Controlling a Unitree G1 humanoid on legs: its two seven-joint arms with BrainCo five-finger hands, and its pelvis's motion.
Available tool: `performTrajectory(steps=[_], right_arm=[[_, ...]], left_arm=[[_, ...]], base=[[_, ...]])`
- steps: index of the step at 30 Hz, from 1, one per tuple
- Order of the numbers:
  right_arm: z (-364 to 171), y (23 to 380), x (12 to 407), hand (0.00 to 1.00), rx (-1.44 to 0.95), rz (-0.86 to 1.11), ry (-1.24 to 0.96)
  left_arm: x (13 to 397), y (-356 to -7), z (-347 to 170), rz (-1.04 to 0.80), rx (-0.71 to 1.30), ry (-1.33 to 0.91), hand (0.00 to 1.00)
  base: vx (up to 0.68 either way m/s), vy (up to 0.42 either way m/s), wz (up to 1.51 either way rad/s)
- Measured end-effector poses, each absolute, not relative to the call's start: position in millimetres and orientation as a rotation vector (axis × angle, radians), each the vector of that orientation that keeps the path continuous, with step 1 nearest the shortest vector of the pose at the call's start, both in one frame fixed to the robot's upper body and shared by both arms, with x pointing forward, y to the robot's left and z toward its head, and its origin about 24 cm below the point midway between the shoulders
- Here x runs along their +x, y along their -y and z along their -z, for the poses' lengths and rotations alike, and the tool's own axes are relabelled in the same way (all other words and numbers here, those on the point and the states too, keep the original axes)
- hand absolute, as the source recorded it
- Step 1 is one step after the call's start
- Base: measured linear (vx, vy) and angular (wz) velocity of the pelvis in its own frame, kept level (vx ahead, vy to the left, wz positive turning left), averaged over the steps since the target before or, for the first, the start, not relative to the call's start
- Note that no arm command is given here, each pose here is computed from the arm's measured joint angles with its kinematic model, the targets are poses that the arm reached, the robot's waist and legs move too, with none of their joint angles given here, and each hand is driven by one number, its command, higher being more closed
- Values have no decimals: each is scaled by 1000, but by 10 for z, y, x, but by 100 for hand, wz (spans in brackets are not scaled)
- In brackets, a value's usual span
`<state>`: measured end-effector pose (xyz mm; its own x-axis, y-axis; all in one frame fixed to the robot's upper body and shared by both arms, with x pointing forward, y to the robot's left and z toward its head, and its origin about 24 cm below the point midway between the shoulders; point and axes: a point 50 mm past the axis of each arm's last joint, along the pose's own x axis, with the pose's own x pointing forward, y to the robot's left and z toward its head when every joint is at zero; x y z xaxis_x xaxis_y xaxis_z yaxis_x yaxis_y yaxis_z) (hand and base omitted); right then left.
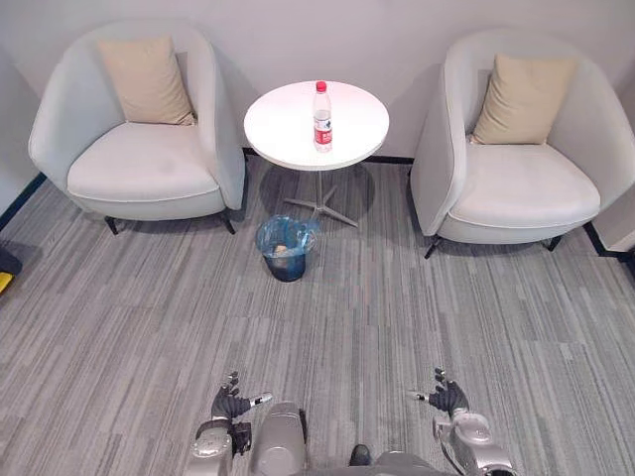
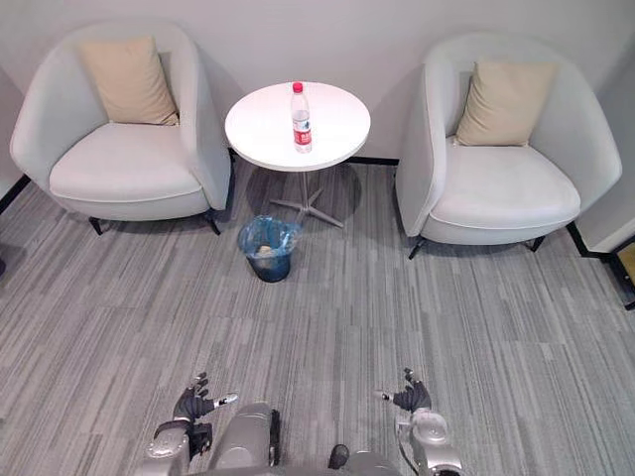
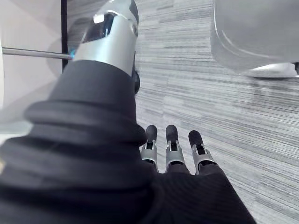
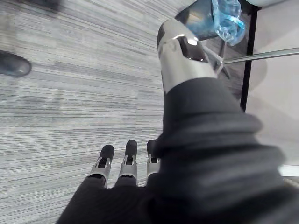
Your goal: Gather rubbish on tea table into small bin, then transfer packed bag to large trash can.
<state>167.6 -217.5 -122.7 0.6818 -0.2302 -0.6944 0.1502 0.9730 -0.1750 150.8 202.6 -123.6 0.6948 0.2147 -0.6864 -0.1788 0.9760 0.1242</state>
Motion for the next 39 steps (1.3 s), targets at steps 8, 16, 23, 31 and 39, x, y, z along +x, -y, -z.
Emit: performTrajectory(steps=[8, 16, 23, 31, 39], right_arm=[[1271, 2078, 1617, 0, -90, 184, -812], [1357, 2006, 1438, 0, -64, 177, -863], [1399, 2048, 1403, 0, -74, 182, -900], [1326, 1882, 1562, 0, -47, 150, -831], [1333, 2032, 1548, 0, -80, 187, -851]], left_arm=[[1412, -2005, 1294, -200, 62, -812, 0], [1524, -1932, 1269, -165, 68, -791, 0], [1406, -1967, 1364, -180, 68, -859, 0], [1396, -1911, 1343, -218, 7, -836, 0], [1401, -1932, 1345, -215, 18, -839, 0]], base=[[403, 150, -26], [391, -27, 31], [382, -262, 21], [264, -179, 14], [334, 137, -7]])
